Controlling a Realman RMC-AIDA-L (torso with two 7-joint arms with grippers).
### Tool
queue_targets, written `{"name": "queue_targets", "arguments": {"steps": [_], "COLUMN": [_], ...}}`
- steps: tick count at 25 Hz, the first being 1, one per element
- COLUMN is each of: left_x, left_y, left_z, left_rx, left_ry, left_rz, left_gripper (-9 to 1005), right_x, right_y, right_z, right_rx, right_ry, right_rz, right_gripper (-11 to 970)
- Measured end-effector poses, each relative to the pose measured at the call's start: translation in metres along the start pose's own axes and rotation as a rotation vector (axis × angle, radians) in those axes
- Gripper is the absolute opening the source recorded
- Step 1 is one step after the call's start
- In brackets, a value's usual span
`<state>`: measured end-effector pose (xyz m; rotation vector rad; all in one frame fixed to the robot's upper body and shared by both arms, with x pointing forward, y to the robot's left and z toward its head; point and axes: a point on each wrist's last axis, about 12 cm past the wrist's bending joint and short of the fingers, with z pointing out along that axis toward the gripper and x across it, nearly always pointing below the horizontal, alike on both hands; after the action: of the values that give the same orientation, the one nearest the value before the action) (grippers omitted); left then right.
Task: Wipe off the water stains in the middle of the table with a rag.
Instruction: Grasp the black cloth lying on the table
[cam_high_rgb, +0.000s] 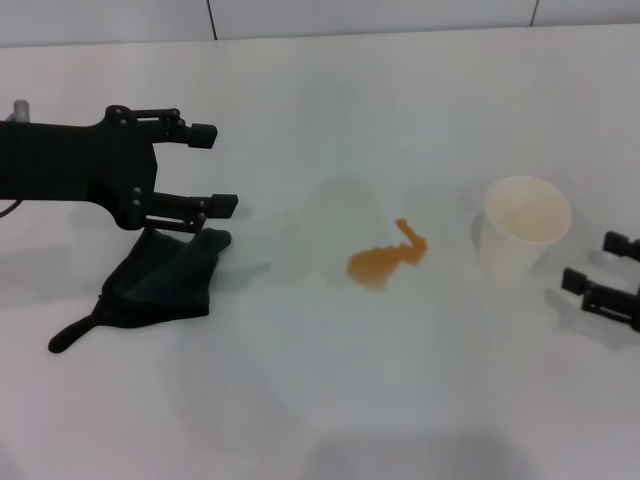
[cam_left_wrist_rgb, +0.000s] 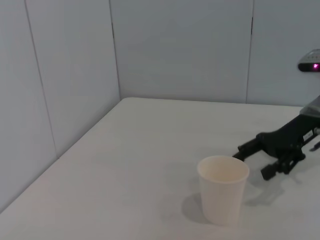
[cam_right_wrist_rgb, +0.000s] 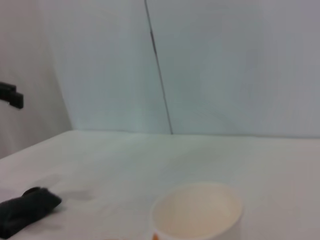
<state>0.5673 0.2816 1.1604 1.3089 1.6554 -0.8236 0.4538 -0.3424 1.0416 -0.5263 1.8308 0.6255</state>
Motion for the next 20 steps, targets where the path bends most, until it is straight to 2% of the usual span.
{"name": "queue_targets", "arguments": {"steps": [6, 12, 15, 20], "left_x": [0.0, -0.001, -0.001, -0.001], "left_y": [0.0, 0.0, 0.0, 0.001], "left_z": [0.0, 0.0, -0.001, -0.002], "left_rx": [0.0, 0.0, -0.002, -0.005], "left_ry": [0.0, -0.002, -0.008, -0.009], "left_rz": [0.001, 0.003, 0.003, 0.006], "left_gripper": [830, 830, 830, 830], "right_x": [-0.012, -0.028, -0.036, -0.053], "right_y": [-0.004, -0.001, 0.005, 0.017], "right_z": [-0.011, -0.017, -0.013, 0.011], "right_rx": [0.016, -0.04, -0.102, -0.225], "right_ry": [-0.064, -0.169, -0.198, -0.207], "right_rz": [-0.017, -0.031, -0.047, -0.067], "right_gripper": [861, 860, 860, 860]}}
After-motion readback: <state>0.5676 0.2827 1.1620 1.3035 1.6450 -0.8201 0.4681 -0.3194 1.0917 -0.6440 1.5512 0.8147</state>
